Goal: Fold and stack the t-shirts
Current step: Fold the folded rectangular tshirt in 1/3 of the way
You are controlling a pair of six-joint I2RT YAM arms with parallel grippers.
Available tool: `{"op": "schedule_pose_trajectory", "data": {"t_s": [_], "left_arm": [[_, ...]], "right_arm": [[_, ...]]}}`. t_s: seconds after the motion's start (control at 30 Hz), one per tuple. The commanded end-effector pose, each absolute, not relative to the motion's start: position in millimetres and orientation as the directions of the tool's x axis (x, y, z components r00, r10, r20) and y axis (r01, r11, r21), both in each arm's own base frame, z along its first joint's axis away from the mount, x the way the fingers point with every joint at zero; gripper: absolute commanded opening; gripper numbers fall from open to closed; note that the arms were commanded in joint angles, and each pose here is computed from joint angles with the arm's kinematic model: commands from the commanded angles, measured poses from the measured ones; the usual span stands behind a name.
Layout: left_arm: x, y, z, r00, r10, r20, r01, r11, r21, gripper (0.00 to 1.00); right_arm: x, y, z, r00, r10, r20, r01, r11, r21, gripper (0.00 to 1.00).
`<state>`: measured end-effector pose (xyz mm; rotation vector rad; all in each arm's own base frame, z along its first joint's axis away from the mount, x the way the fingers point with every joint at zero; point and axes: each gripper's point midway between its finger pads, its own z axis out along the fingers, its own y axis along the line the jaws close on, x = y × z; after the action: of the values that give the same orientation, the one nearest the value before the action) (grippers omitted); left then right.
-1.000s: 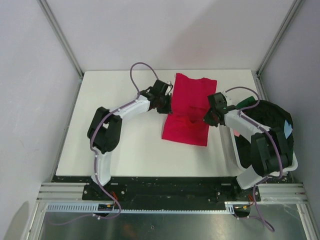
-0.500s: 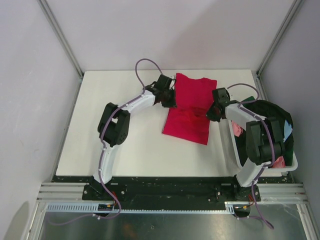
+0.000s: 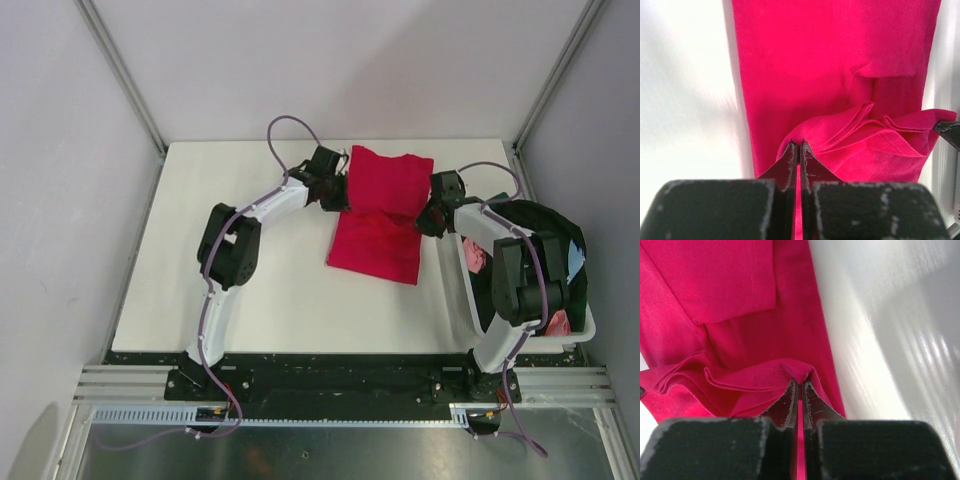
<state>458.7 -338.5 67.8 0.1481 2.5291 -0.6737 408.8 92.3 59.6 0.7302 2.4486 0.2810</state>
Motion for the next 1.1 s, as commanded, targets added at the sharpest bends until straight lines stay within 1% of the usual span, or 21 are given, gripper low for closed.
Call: {"op": "schedule_pose_trajectory", "data": {"t_s": [0.0,0.23,0.27,0.3,0.33,0.37,0.4,0.43,0.47,0.5,0.57,0.63,0.7,0.8,0.87,0.97,1.03,1.07], "left_arm": [[483.2,-336.7,96.8,-0.821,-0.071,-0.567,0.239,0.858,-0.455,0.00],[491.2,-336.4,88.2,-0.827,-0.060,-0.559,0.253,0.848,-0.466,0.01],[492.4,-336.6,86.0,-0.829,-0.057,-0.557,0.256,0.846,-0.467,0.02],[493.8,-336.9,85.0,-0.828,-0.054,-0.558,0.260,0.845,-0.468,0.05],[494.7,-338.1,85.5,-0.828,-0.050,-0.559,0.268,0.840,-0.472,0.09],[495.4,-338.7,87.6,-0.826,-0.046,-0.561,0.277,0.834,-0.477,0.16],[497.0,-338.5,91.1,-0.822,-0.045,-0.567,0.286,0.830,-0.480,0.27],[498.7,-338.1,96.4,-0.815,-0.042,-0.577,0.296,0.826,-0.479,0.36],[499.7,-336.9,102.8,-0.807,-0.037,-0.590,0.310,0.823,-0.476,0.43],[500.6,-335.5,109.9,-0.797,-0.034,-0.604,0.322,0.821,-0.471,0.47],[500.4,-331.7,122.8,-0.779,-0.032,-0.626,0.334,0.824,-0.458,0.55],[496.4,-326.4,130.5,-0.774,-0.038,-0.632,0.329,0.829,-0.452,0.57],[488.1,-321.0,134.4,-0.781,-0.051,-0.623,0.310,0.834,-0.457,0.53],[468.1,-319.7,129.6,-0.807,-0.061,-0.588,0.287,0.830,-0.479,0.38],[451.7,-322.2,122.4,-0.823,-0.052,-0.566,0.287,0.822,-0.492,0.28],[424.6,-325.7,103.6,-0.861,-0.049,-0.507,0.275,0.793,-0.544,0.10],[406.7,-325.7,88.6,-0.885,-0.041,-0.464,0.262,0.780,-0.569,0.03],[398.8,-324.3,80.5,-0.894,-0.037,-0.446,0.253,0.780,-0.572,0.01]], "right_arm": [[434.6,93.3,77.5,-0.663,0.549,-0.510,0.397,0.835,0.382,0.00],[441.3,91.7,70.3,-0.667,0.548,-0.504,0.404,0.835,0.373,0.00],[441.9,90.8,70.1,-0.667,0.548,-0.504,0.406,0.835,0.371,0.00],[443.0,90.1,71.1,-0.666,0.548,-0.507,0.406,0.836,0.370,0.03],[444.4,88.5,72.4,-0.663,0.546,-0.512,0.407,0.837,0.367,0.09],[445.6,86.8,75.1,-0.661,0.543,-0.518,0.407,0.839,0.361,0.17],[447.0,85.0,79.0,-0.657,0.539,-0.527,0.406,0.842,0.355,0.25],[448.2,82.9,84.0,-0.652,0.535,-0.538,0.405,0.845,0.350,0.33],[449.1,80.9,90.4,-0.644,0.532,-0.550,0.403,0.847,0.347,0.41],[449.6,79.9,96.6,-0.637,0.528,-0.562,0.401,0.849,0.344,0.46],[449.5,81.1,111.5,-0.621,0.518,-0.589,0.387,0.856,0.344,0.52],[446.4,88.1,123.3,-0.616,0.498,-0.611,0.365,0.867,0.339,0.52],[443.0,101.7,127.5,-0.627,0.472,-0.619,0.331,0.881,0.337,0.48],[441.6,126.3,122.9,-0.659,0.433,-0.615,0.267,0.899,0.346,0.35],[442.3,135.9,114.6,-0.676,0.412,-0.611,0.247,0.908,0.339,0.31],[444.8,130.7,97.4,-0.693,0.407,-0.595,0.270,0.912,0.309,0.23],[447.9,118.7,85.3,-0.698,0.415,-0.584,0.301,0.910,0.286,0.19],[449.4,113.4,78.9,-0.702,0.418,-0.577,0.313,0.908,0.278,0.18]]}}
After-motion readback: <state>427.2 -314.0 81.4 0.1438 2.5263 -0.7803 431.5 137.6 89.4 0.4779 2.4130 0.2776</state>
